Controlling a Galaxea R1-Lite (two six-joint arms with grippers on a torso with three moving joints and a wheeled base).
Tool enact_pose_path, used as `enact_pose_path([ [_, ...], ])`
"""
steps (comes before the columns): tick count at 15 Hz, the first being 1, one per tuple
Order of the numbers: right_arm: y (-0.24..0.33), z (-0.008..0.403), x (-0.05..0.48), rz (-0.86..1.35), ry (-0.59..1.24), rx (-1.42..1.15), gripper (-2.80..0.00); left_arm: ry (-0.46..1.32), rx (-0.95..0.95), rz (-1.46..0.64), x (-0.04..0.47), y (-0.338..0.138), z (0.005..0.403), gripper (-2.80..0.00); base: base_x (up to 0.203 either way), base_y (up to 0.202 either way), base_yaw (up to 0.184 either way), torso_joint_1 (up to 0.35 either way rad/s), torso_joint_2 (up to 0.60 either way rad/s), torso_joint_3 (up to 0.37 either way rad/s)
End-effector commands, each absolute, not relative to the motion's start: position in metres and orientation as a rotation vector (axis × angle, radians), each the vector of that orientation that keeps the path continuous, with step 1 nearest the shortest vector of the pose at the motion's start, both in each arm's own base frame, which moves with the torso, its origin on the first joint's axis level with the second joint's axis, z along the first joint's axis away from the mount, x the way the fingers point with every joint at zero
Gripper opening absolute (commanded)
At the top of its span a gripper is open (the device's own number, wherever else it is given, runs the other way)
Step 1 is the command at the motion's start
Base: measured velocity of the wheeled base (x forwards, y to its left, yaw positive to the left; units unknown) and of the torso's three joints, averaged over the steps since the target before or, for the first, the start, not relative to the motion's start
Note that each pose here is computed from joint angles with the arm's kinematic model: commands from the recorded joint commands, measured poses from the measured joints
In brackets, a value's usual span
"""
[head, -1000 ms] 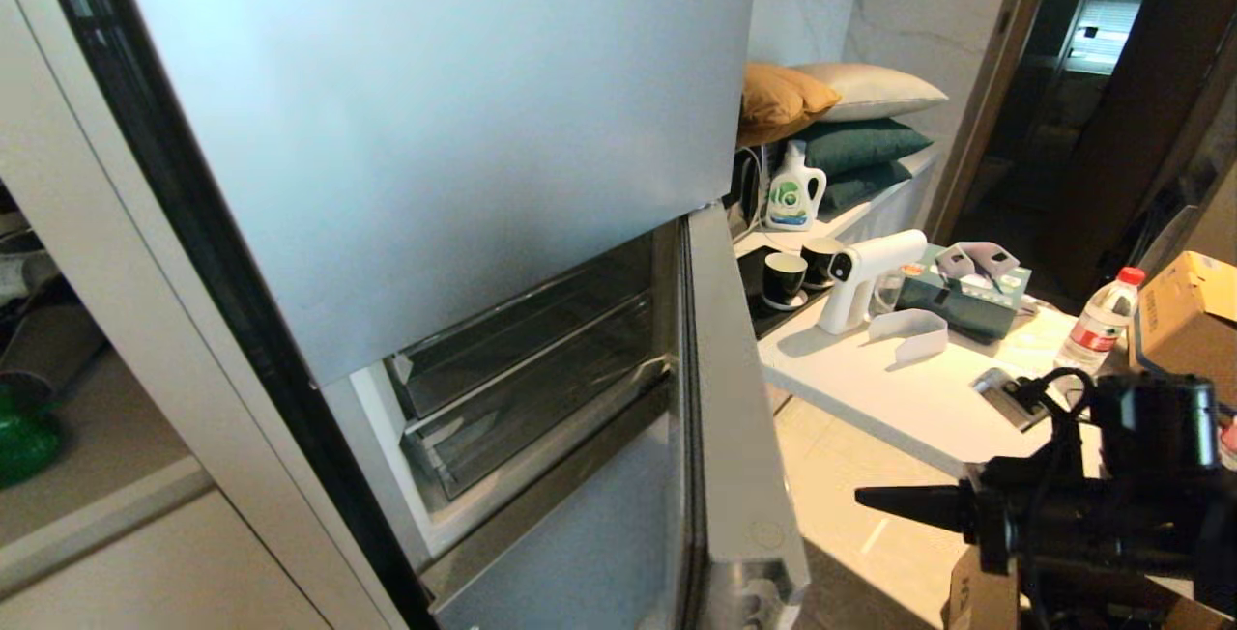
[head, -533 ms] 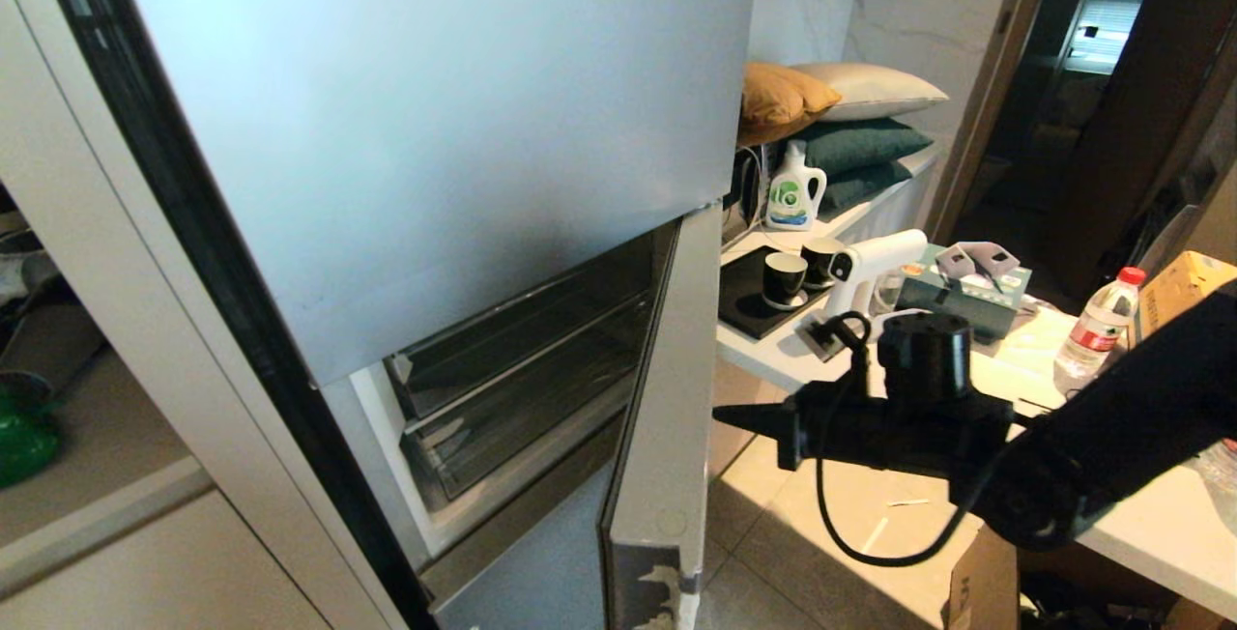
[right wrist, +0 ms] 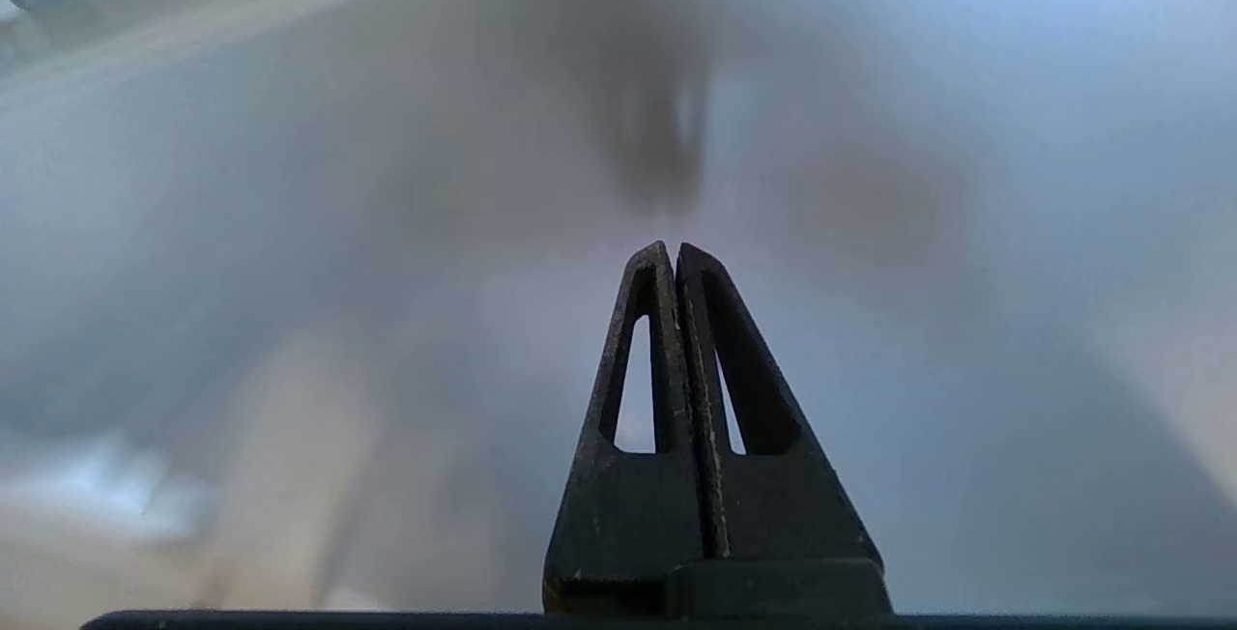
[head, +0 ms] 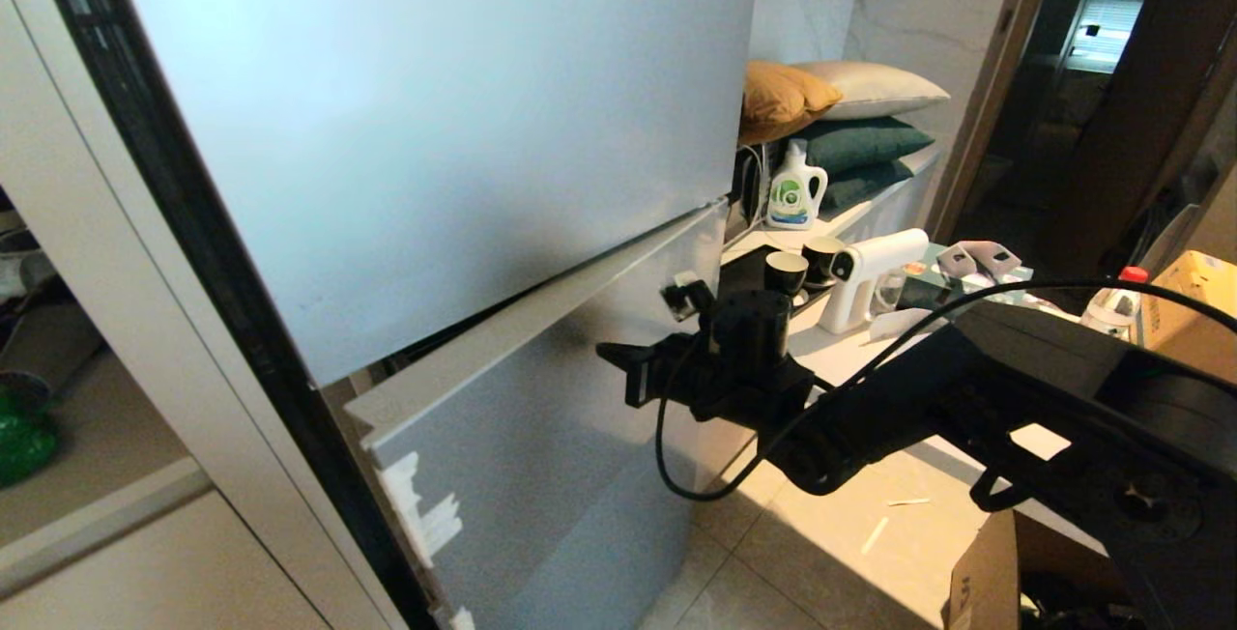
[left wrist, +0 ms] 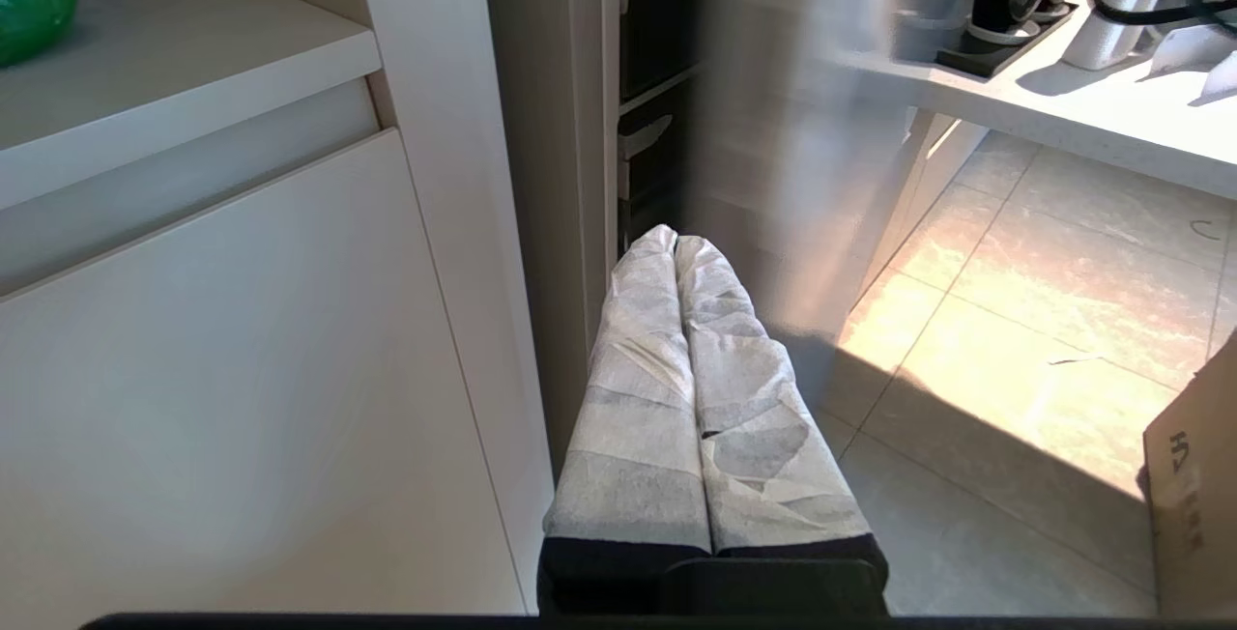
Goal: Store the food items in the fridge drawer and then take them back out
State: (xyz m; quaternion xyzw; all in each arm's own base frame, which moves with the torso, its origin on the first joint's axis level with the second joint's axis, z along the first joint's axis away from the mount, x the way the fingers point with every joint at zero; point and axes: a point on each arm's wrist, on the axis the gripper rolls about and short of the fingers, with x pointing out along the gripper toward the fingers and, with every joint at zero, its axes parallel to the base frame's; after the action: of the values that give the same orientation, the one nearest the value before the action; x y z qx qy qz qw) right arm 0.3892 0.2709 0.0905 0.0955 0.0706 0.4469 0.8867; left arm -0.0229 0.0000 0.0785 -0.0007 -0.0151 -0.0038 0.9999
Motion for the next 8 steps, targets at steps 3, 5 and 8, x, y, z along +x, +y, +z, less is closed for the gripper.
enact_pose_path([
  [3, 0.251, 0.087, 0.338, 0.922, 0.227, 0.200, -2.80, -0.020, -0.002, -0.008, -0.022, 0.000, 0.076, -2.80, 0.000, 0.000, 0.000, 0.000, 0.00, 0.000],
  [5, 0.224, 0.117, 0.292, 0.932, 0.228, 0.203, -2.80, -0.020, -0.002, -0.008, -0.022, 0.000, 0.076, -2.80, 0.000, 0.000, 0.000, 0.000, 0.00, 0.000],
  [8, 0.175, 0.149, 0.210, 0.964, 0.228, 0.204, -2.80, -0.020, -0.002, -0.007, -0.022, 0.000, 0.076, -2.80, 0.000, 0.000, 0.000, 0.000, 0.00, 0.000],
])
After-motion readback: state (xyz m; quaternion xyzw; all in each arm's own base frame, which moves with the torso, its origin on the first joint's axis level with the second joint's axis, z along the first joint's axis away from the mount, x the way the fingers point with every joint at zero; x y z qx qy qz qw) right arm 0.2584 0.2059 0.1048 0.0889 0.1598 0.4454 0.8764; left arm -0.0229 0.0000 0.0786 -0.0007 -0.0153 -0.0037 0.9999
